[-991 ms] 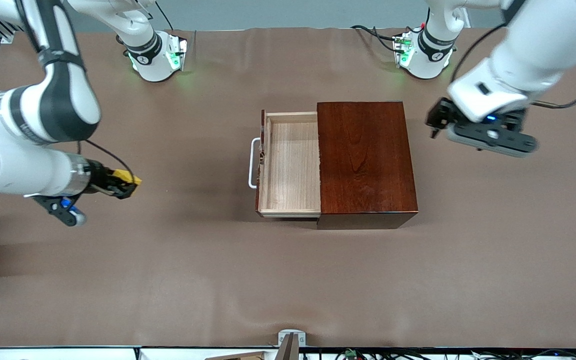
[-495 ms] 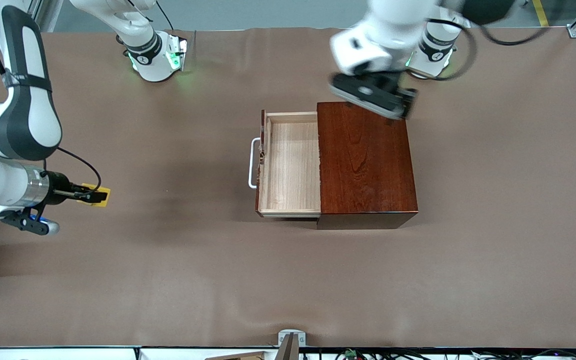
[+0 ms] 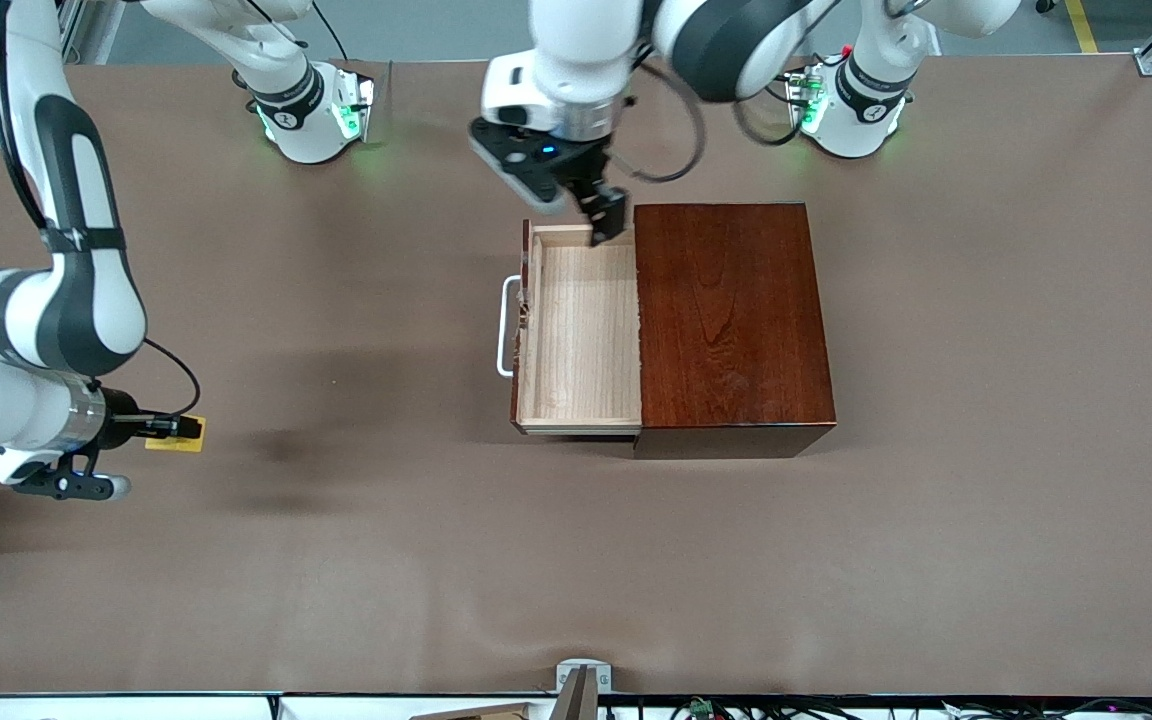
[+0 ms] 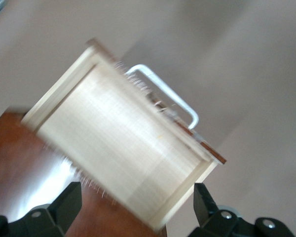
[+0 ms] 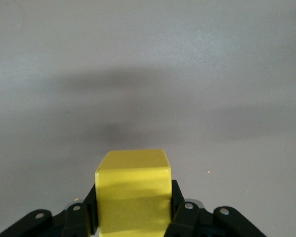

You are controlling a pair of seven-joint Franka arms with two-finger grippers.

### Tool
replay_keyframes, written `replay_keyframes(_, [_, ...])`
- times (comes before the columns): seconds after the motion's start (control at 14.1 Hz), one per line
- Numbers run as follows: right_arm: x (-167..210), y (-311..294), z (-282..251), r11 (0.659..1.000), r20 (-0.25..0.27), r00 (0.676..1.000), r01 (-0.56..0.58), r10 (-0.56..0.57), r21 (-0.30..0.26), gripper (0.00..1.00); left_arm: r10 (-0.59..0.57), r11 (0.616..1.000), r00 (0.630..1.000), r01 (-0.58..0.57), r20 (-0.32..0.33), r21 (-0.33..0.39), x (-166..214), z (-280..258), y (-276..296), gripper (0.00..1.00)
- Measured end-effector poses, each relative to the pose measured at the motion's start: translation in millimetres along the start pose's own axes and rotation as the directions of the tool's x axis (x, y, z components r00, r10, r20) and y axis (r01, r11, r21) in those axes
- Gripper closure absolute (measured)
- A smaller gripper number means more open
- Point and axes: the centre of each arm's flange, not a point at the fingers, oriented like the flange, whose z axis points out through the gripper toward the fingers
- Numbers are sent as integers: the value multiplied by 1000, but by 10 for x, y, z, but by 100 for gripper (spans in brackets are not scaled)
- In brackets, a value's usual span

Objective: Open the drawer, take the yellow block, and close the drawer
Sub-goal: 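Carry the block away with the right gripper while the left gripper reaches the handle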

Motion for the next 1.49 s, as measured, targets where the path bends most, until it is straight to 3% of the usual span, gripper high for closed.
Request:
replay_keyframes(0.21, [-6, 57, 306, 1000, -63, 998, -1, 0, -18, 44, 226, 973, 972, -228, -66, -26, 334, 431, 287, 0])
replay_keyframes(0.42, [-57, 104, 613, 1000, -110, 994, -6, 4, -24, 44, 392, 917, 913, -397, -113, -28, 530, 890, 419, 0])
replay_keyframes(0.92, [-17, 188, 1223, 999, -92, 996, -16, 12, -40, 44, 648, 758, 753, -653, -117, -5, 640, 1578, 277, 0])
replay_keyframes(1.06, [-21, 191, 1290, 999, -82, 997, -16, 12, -41, 44, 666, 742, 738, -671, -108, -9, 637, 1757, 220, 0])
replay_keyframes(1.34, [-27, 198, 1372, 999, -70, 997, -17, 14, -42, 44, 656, 752, 749, -659, -93, -6, 629, 1841, 79, 0])
replay_keyframes(1.49, [-27, 204, 1375, 999, -70, 997, -19, 16, -42, 30, 643, 764, 761, -646, -87, -3, 620, 1853, -57, 0])
